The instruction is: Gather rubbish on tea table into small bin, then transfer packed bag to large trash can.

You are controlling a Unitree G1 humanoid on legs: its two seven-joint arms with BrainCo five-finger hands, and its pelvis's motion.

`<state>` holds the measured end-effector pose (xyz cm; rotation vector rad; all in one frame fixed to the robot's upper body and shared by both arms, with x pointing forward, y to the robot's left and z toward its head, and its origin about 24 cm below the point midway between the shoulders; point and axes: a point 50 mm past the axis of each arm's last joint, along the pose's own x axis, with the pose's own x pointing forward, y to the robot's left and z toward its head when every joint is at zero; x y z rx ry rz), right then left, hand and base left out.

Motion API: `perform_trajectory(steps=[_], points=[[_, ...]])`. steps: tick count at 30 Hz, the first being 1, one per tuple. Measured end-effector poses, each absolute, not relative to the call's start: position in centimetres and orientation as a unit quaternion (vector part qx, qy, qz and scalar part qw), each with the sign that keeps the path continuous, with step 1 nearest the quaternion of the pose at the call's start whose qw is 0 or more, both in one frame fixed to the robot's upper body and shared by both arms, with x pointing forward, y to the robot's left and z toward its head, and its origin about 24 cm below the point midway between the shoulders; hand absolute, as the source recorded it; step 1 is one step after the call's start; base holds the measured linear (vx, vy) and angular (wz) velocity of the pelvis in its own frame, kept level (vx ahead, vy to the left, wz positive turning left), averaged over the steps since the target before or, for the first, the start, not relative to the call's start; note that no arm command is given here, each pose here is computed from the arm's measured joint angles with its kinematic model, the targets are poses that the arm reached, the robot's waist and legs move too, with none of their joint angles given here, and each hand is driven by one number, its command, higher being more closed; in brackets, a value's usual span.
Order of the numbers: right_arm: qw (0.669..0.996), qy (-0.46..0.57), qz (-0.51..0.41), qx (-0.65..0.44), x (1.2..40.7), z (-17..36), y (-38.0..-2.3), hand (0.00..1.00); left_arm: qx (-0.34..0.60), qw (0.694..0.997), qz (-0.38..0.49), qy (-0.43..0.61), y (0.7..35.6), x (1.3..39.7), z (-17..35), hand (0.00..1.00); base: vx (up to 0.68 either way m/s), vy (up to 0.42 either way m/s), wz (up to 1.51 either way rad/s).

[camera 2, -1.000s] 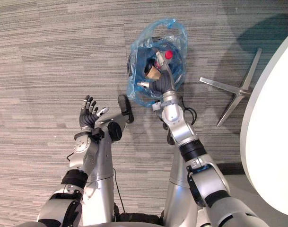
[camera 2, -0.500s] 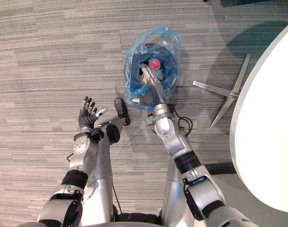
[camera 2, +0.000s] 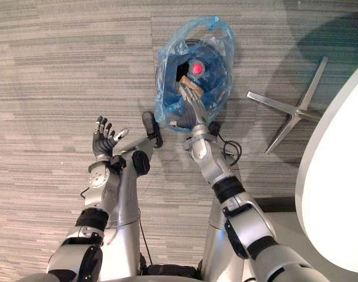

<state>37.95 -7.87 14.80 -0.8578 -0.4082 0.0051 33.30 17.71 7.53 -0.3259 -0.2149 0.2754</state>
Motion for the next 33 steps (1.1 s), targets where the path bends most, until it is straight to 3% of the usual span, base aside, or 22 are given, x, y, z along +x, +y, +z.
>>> perform_trajectory(steps=[2, 3, 23, 33], points=[[0.89, -0.181, 0.003, -0.419, 38.3, 14.5, -8.1, 0.0, -0.166, 0.971, 0.133, -0.113, 17.6, 33.6, 8.0, 0.0, -0.07, -0.001, 0.12], [0.889, -0.179, 0.003, -0.421, 38.5, 14.6, -8.0, 1.0, -0.17, 0.97, 0.133, -0.116, 17.5, 33.7, 8.2, 0.0, -0.05, -0.001, 0.19], [0.913, -0.148, 0.003, -0.381, 39.0, 14.3, -8.9, 1.0, -0.187, 0.967, 0.123, -0.119, 16.9, 34.1, 8.8, 0.0, -0.05, 0.014, 0.04], [0.931, -0.191, -0.006, -0.311, 37.3, 15.3, -8.9, 1.0, -0.199, 0.968, 0.121, -0.095, 16.1, 33.9, 7.8, 0.0, -0.05, 0.011, -0.04]])
